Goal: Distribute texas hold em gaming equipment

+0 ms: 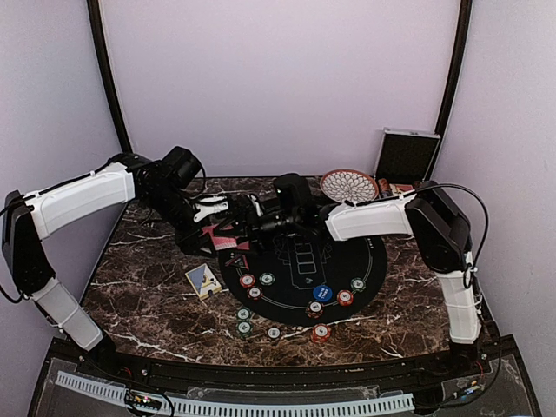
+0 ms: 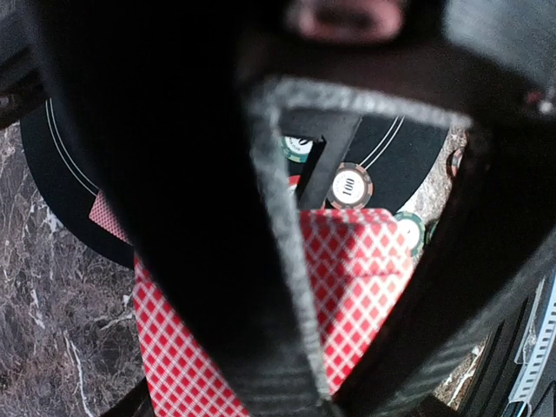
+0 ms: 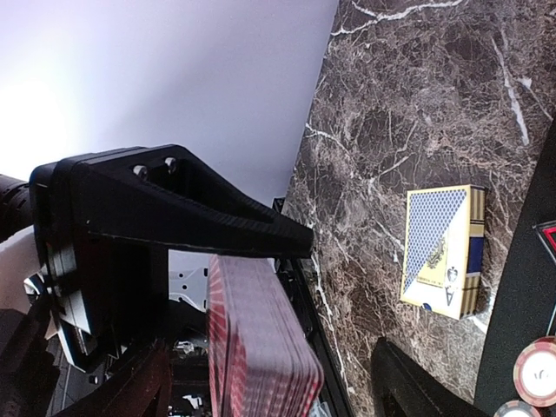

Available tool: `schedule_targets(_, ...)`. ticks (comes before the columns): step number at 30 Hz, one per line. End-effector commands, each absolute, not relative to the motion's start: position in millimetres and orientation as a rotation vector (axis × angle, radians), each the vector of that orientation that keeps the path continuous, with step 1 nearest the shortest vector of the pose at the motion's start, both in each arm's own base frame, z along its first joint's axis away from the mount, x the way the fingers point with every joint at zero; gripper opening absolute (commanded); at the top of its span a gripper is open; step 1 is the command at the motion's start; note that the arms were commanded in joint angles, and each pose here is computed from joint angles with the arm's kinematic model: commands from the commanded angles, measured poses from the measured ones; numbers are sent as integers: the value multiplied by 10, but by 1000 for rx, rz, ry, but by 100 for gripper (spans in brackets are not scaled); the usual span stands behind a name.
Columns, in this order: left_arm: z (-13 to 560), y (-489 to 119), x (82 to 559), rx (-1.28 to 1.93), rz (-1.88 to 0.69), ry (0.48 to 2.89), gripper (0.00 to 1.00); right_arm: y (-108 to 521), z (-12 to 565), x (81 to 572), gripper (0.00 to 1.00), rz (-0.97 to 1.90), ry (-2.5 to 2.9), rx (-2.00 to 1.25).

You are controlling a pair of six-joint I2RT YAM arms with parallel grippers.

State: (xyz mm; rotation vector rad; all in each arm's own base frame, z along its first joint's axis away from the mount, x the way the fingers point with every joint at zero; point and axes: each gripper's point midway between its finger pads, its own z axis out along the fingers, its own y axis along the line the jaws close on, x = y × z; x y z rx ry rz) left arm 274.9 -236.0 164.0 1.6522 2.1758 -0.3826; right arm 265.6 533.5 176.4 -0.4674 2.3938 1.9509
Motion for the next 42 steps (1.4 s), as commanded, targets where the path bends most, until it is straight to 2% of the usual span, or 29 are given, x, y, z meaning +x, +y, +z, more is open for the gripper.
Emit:
schedule_targets(1, 1808, -2424, 2762, 1639, -417, 2140, 0, 5468, 1837, 2615, 79, 1987, 2374, -515)
schedule_targets(14, 1859, -2424, 2748, 1638, -409, 2123, 0, 5358, 1498, 2769, 75, 1893, 2500, -418)
schedule_targets(26, 1876, -2420, 2749, 1636, -403, 2117, 0, 5098, 1519, 2819, 69, 1848, 2503, -395)
schedule_targets(33, 1828, -2401, 2746, 1640, -392, 2126, 0, 5056, 1826, 2787, 57, 1904, 2425, -411)
schedule_targets(42, 1804, -2399, 2747, 1640, -391, 2129, 0, 4994, 2080, 2717, 48, 1949, 2373, -431)
